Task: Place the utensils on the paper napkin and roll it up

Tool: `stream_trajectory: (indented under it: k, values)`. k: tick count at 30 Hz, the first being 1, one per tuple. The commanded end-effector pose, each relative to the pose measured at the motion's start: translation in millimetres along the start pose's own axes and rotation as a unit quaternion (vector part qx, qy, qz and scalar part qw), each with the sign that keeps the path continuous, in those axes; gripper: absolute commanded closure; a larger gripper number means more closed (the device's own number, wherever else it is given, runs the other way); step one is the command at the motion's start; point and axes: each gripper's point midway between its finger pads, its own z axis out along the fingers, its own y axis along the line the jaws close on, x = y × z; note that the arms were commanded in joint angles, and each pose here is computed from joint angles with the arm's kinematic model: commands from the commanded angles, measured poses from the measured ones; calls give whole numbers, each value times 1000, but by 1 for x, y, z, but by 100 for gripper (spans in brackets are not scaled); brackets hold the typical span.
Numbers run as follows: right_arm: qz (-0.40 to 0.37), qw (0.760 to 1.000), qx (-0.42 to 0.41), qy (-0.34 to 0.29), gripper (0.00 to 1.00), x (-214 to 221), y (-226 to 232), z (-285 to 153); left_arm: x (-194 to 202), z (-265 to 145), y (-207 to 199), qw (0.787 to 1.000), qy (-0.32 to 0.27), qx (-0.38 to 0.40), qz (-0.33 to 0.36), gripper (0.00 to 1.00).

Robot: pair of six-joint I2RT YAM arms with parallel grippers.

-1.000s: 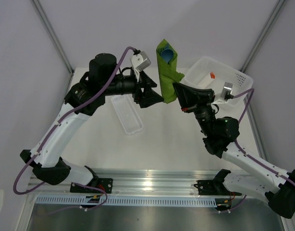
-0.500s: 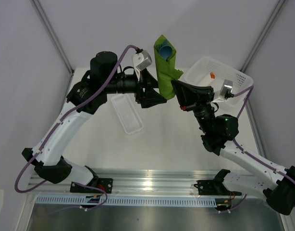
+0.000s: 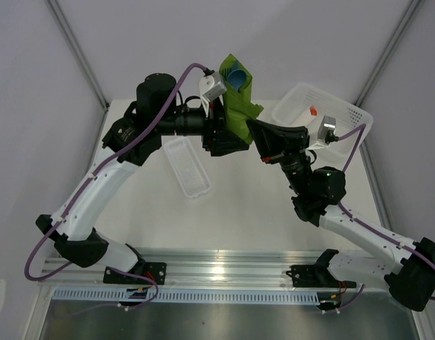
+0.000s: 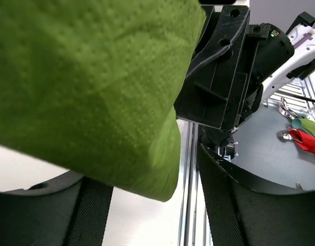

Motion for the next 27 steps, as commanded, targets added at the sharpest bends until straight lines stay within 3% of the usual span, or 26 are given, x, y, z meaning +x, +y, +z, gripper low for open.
stream_trajectory:
  k: [1,6,9,12,16,19,22,23,25,27]
  values:
    - [8,998,-42,-49,100,-31,26,10,-20,-2,-12,999,-25,19,14,35]
    - [10,998,-47,-48,100,-30,29,11,-18,-2,-11,1000,-22,16,14,45]
    - [11,998,-47,-46,100,-29,29,11,-18,-3,-11,999,-22,15,17,59]
    - [22,998,-47,-39,100,-23,27,11,-18,-3,-12,999,-22,18,14,86]
    - [34,998,-50,-23,100,-12,25,8,-16,-4,-13,1000,-18,19,10,99]
    - [27,999,-31,-5,100,-4,17,1,-12,-7,-13,1000,-15,12,14,99]
    - [4,1000,-14,10,80,-4,13,-7,-6,-10,-12,1000,-11,3,17,99]
    - [-12,1000,-7,20,66,-4,11,-12,-6,-13,-12,1000,-10,2,22,99]
    - [-31,999,9,36,56,-6,8,-18,-2,-13,-11,1000,-5,-2,26,99]
    - [-50,998,24,39,57,-9,3,-22,0,-14,-9,1000,-3,-7,26,99]
